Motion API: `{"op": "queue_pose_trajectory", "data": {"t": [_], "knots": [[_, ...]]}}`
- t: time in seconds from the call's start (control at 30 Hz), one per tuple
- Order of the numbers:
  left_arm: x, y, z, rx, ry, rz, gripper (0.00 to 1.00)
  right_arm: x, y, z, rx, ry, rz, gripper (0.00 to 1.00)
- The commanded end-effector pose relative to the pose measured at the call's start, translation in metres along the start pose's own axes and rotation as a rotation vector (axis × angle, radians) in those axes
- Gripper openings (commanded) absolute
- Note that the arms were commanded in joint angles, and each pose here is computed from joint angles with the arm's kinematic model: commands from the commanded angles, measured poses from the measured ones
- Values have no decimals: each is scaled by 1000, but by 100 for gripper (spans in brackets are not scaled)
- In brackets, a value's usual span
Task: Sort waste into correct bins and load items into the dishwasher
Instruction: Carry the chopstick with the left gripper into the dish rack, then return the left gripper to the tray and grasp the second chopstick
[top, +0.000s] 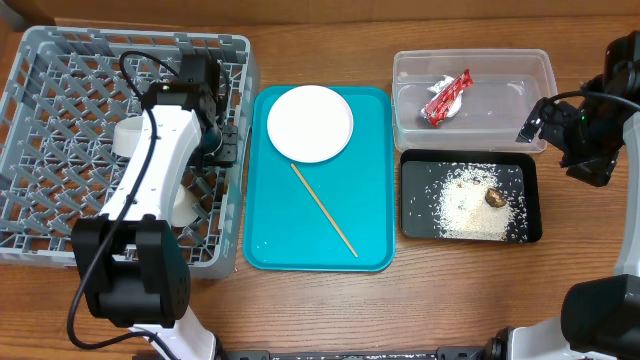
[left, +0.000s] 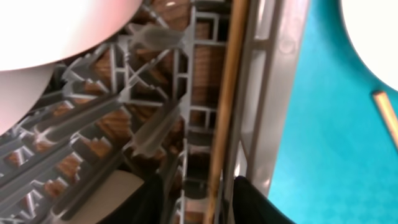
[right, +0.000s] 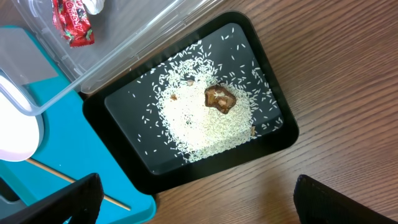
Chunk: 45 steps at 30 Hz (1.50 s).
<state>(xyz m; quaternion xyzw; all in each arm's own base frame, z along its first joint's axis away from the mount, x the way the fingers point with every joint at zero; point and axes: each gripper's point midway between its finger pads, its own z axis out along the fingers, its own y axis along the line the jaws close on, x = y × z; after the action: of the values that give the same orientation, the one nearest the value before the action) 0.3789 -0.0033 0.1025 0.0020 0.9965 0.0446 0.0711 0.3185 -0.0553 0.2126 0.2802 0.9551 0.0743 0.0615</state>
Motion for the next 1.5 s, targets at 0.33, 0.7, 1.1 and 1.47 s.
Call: {"op": "queue_pose_trajectory", "data": {"t": [0.33, 0.7, 1.1, 1.47], "knots": [[2, -128, -56, 407, 16, -122, 56, 0, 0, -6, -8, -19, 0, 100], [46, -197, 2, 307, 37, -232, 61, 0, 0, -6, -7, -18, 0, 100], [68, -189, 38, 172, 5, -271, 59, 0, 0, -6, -7, -18, 0, 100], [80, -188, 65, 138, 55, -266, 60, 0, 0, -6, -8, -19, 0, 100]]}}
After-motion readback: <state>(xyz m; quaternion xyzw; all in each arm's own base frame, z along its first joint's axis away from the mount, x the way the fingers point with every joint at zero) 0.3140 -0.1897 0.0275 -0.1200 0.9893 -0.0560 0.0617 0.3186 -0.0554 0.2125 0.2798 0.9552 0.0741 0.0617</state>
